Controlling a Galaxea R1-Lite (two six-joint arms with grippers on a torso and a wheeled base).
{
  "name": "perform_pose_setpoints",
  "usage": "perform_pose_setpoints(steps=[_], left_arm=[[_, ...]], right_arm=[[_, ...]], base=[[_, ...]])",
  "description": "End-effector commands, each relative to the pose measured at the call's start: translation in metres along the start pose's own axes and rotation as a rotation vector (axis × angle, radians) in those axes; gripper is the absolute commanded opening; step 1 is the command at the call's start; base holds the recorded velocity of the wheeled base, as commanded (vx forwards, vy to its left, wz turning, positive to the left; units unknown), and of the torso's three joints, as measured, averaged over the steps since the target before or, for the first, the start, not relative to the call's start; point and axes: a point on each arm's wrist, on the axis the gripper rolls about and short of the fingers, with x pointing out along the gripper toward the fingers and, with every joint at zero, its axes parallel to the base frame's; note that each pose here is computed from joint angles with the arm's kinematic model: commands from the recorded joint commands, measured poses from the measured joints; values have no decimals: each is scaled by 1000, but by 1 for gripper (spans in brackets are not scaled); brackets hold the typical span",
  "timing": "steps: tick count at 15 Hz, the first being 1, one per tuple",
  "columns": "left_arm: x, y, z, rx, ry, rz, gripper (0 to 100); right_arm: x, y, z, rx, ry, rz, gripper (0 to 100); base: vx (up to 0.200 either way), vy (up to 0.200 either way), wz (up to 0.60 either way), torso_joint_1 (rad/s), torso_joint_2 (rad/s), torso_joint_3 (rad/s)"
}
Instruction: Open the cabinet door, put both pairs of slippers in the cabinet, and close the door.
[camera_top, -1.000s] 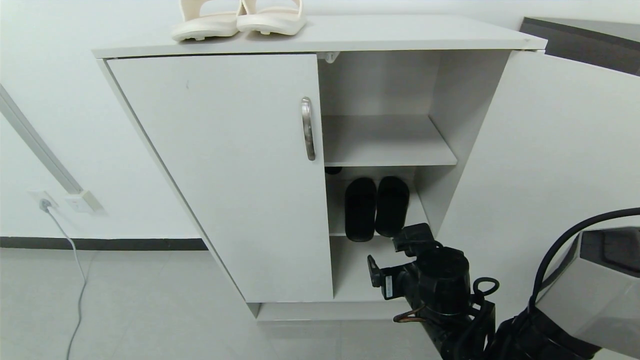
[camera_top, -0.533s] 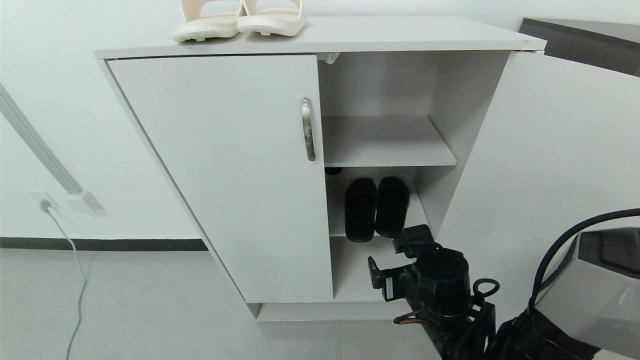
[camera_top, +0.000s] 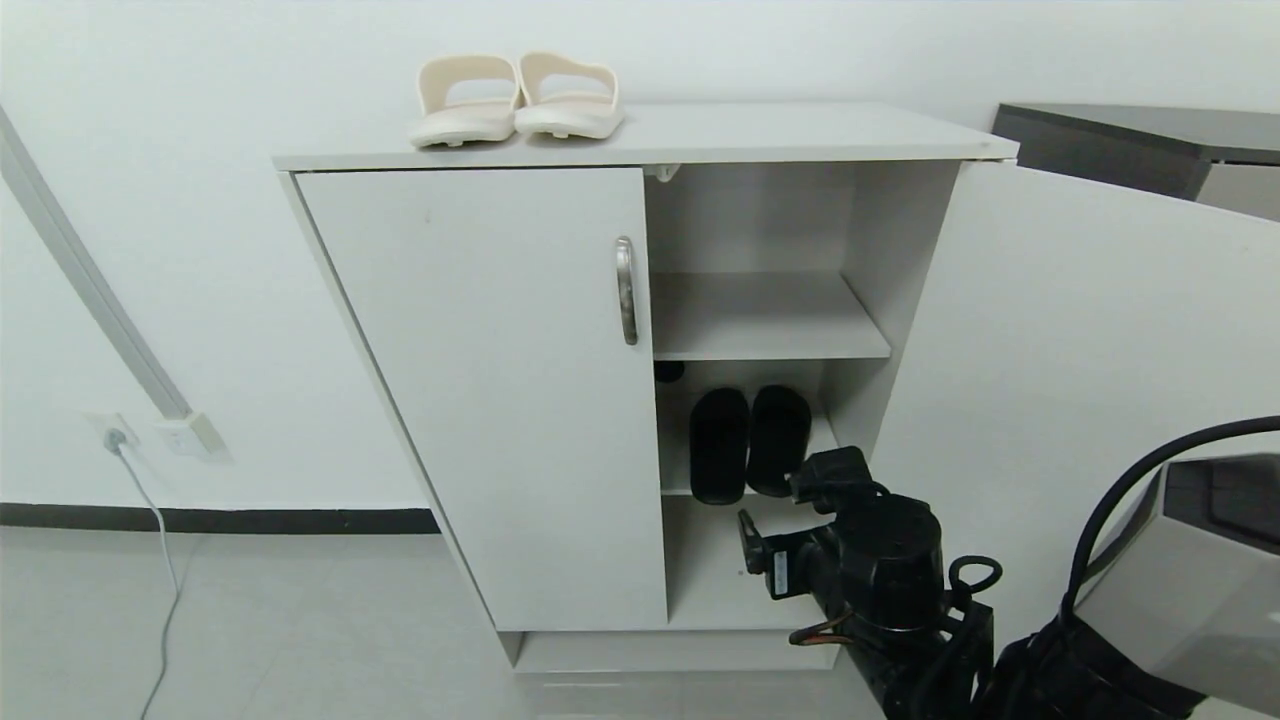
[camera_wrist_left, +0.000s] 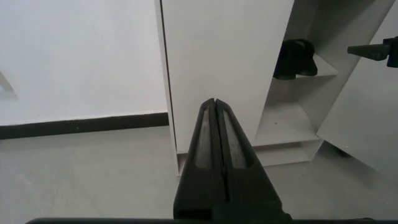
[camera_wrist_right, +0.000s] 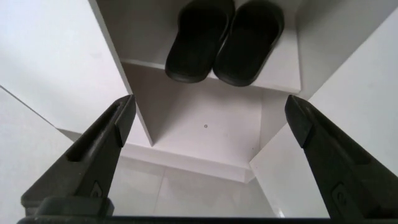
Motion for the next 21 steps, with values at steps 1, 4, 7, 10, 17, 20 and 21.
perform_pose_setpoints(steps=[1, 4, 7, 10, 17, 20, 21], left_arm=[[0, 0, 0, 0, 3, 0, 0], [0, 0, 0, -2, 0, 1, 0], [0, 0, 0, -2, 1, 1, 0], [0, 0, 0, -2, 1, 0, 0], [0, 0, 0, -3, 0, 1, 0], [0, 0, 0, -3, 0, 1, 0], [0, 0, 0, -3, 1, 1, 0]], right_arm=[[0, -1, 0, -1, 1, -2, 100], [0, -4, -1, 3, 1, -9, 100], [0, -4, -1, 8, -4, -10, 100], [0, -4, -2, 7, -1, -9, 100], [-1, -5, -2, 15, -11, -6, 100], [-2, -6, -4, 11, -5, -7, 100], [-2, -6, -4, 9, -5, -7, 100]], base=[[0, 0, 0, 7, -2, 163], [0, 0, 0, 6, 2, 49], [0, 0, 0, 0, 0, 0], [0, 0, 0, 0, 0, 0], [0, 143, 0, 4, 2, 1], [0, 200, 0, 2, 1, 6], [0, 200, 0, 7, 2, 2]])
